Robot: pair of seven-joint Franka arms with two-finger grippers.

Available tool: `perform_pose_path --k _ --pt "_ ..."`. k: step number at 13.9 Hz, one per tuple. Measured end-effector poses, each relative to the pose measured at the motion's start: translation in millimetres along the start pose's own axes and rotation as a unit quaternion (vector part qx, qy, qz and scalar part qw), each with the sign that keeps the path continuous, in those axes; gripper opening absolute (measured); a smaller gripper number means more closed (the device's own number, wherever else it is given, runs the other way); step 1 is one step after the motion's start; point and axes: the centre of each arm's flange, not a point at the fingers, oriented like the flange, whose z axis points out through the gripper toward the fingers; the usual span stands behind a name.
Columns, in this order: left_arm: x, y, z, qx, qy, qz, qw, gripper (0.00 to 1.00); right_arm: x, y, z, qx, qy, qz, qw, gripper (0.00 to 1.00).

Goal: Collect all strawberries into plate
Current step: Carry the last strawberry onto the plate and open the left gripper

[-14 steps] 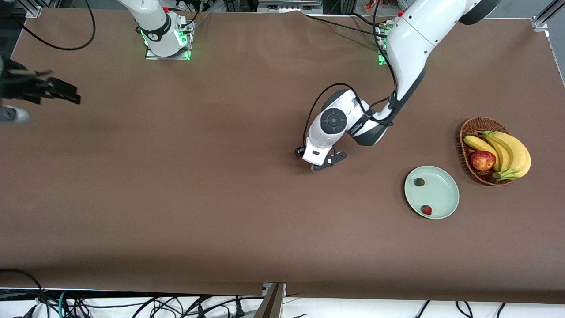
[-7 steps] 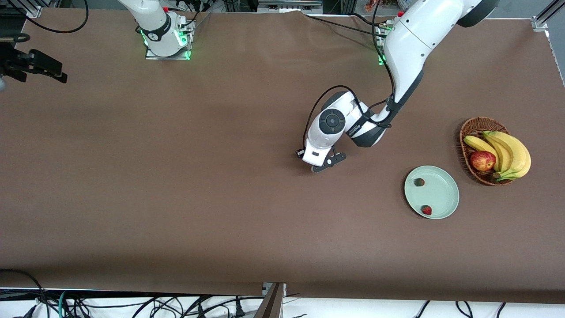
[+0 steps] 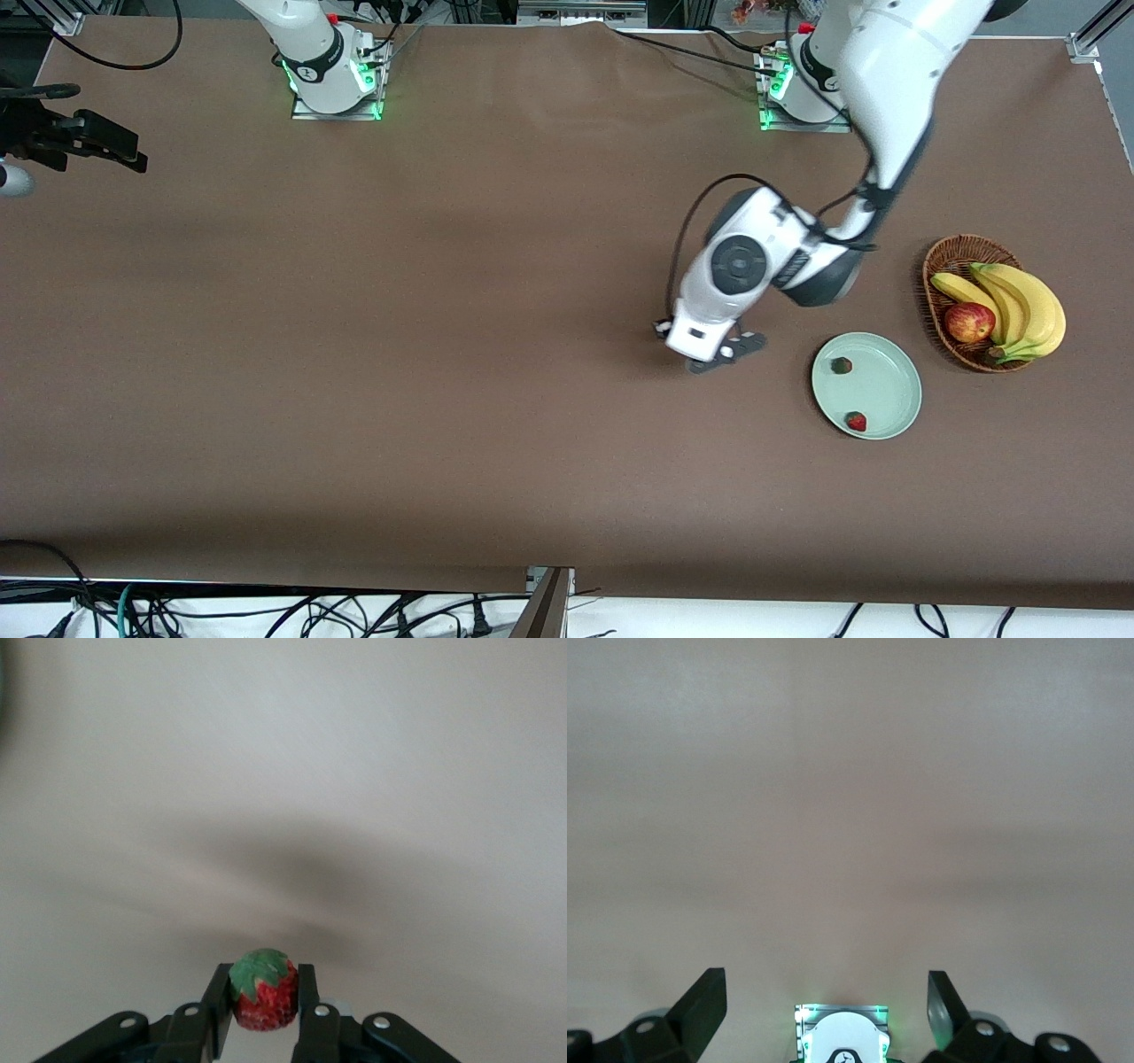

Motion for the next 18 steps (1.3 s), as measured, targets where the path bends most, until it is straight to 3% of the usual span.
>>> perform_pose_path --k 3,8,11,14,18 --pt "51 -77 -20 0.008 -0.007 0.082 0.997 0.33 0 -2 0 0.0 0.0 -0.002 1.0 1.0" --pt "118 -203 -14 -0.009 -0.015 0.227 0.974 0.33 2 -2 3 0.0 -0.002 -0.002 1.0 1.0" --pt "139 -245 8 -0.025 -0.01 0.297 0.955 0.33 3 -2 3 0.0 -0.002 -0.002 1.0 1.0" --pt "147 -261 25 -0.035 -0.007 0.326 0.945 0.36 3 -2 3 0.0 -0.002 -0.002 1.0 1.0" --pt "146 -256 27 -0.038 -0.008 0.333 0.942 0.71 3 -2 3 0.0 -0.002 -0.002 1.0 1.0"
